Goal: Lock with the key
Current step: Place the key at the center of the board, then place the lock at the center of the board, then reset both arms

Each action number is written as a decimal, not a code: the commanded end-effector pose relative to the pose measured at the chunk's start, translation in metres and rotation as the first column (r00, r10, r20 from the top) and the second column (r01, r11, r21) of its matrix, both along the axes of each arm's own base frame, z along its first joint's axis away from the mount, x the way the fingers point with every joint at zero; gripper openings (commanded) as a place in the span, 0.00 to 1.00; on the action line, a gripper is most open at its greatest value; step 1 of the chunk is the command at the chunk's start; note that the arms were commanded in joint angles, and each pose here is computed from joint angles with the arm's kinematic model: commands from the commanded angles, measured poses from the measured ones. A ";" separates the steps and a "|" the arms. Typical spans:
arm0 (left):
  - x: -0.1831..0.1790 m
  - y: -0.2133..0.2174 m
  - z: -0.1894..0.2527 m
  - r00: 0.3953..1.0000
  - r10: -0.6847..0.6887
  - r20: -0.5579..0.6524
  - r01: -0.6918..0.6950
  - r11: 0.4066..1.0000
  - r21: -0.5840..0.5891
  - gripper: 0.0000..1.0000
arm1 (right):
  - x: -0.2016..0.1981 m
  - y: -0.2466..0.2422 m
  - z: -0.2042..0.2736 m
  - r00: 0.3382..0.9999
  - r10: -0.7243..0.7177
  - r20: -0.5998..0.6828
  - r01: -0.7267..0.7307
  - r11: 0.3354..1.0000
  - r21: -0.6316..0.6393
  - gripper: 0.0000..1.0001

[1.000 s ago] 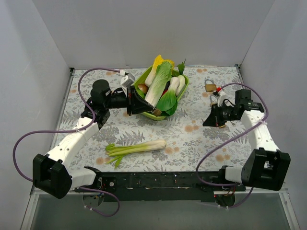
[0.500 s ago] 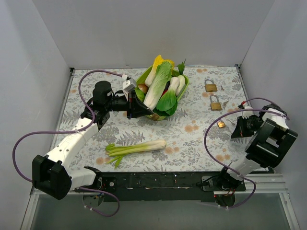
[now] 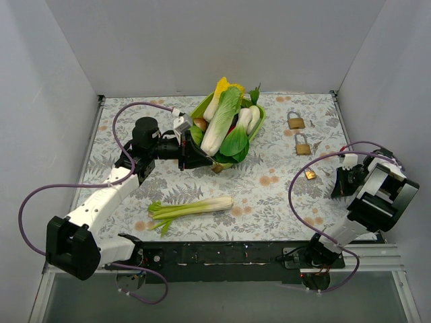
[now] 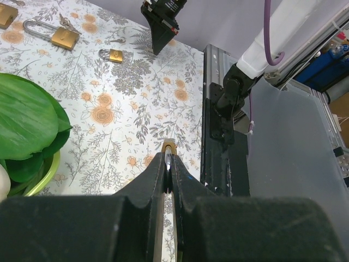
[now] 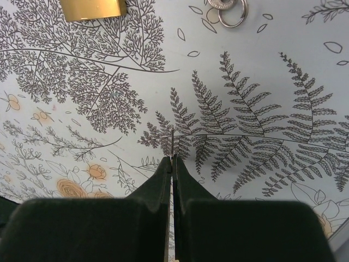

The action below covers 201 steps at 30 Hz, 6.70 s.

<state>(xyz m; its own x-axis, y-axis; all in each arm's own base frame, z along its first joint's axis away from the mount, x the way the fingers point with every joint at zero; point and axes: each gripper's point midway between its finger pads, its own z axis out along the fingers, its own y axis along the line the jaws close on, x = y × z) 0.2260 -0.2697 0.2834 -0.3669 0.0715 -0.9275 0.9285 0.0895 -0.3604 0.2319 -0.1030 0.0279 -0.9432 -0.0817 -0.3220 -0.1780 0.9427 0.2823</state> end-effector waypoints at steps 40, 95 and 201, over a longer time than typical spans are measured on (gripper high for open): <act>0.033 -0.106 -0.008 0.839 0.193 -0.509 -0.197 0.979 0.046 0.00 | 0.027 0.232 0.230 0.653 0.508 0.561 -0.583 0.811 -0.056 0.88; 0.022 -0.129 0.004 0.796 0.144 -0.587 -0.163 0.986 0.021 0.00 | 0.004 0.313 0.204 0.526 0.672 0.521 -0.722 0.677 -0.144 0.16; 0.056 0.136 -0.085 0.620 0.780 -0.084 -0.555 0.512 0.655 0.98 | 0.031 0.234 0.152 0.804 0.440 0.401 -0.482 0.876 0.005 0.96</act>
<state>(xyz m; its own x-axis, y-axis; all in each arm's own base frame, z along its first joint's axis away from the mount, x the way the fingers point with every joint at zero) 0.3029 -0.1561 0.1986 -0.8243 0.0470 -0.5642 0.3145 0.8667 -0.3872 0.2762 0.1303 0.1921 -0.6201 -0.4008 -0.6745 -0.6828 0.6990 0.2124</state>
